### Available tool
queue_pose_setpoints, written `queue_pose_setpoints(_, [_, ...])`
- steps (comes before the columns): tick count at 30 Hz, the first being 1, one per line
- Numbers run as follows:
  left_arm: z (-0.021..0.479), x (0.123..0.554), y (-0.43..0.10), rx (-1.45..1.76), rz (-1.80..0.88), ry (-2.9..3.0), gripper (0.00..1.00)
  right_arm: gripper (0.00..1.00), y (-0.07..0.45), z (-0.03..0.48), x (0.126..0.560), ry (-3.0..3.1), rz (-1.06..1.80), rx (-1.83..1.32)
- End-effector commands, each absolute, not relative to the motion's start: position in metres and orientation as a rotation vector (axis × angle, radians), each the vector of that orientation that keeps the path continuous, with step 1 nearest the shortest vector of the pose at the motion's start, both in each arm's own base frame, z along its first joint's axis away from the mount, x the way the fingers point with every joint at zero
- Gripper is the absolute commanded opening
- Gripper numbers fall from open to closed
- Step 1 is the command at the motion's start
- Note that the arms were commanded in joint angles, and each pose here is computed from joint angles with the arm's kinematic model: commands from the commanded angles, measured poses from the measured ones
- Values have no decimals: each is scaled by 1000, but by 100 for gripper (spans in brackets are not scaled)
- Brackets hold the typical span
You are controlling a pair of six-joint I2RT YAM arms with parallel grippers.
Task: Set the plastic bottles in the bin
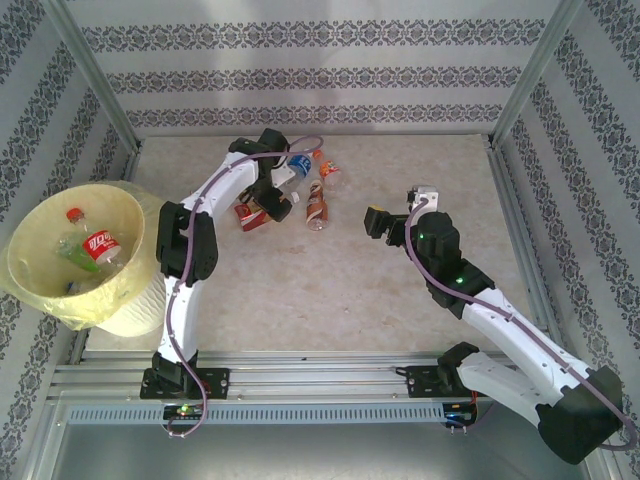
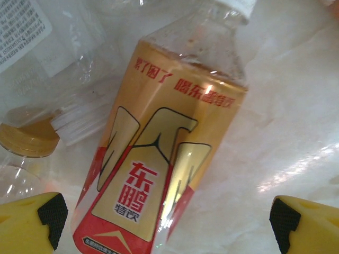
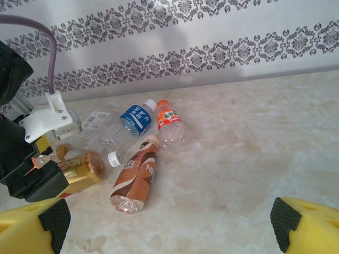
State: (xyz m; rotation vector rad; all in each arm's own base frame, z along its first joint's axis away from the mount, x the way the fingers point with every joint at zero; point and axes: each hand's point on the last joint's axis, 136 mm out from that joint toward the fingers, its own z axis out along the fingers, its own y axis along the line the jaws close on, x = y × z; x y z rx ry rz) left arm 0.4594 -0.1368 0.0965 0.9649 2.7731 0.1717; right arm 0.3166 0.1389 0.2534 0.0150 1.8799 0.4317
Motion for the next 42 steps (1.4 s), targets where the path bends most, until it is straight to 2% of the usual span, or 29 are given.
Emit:
queue_pose_setpoints(1, [78,466,-132,1038,161,2766,98,98,131,254,317,1873,424,62])
queue_pose_setpoints(6, [60,479,-134,1051,178,2724,87,98,132,254,317,1876,433,65])
queue_pose_setpoints(12, [47,461,-141,1083,82,2764,79,98,130,252,317,1876,428,72])
queue_pose_setpoints(18, [45,454,-133,1043,124,2764,70,98,134,253,321,1882,440,63])
queue_pose_setpoints(27, [102,460,-135,853,105,2627,60,98,139,252,325,1884,459,60])
queue_pose_setpoints(34, [161,446,-145,719,-34,2513,60,98,144,256,328,1875,475,45])
queue_pose_setpoints(42, [248,436,-131,480,-67,2348,60,98,152,256,334,1877,499,27])
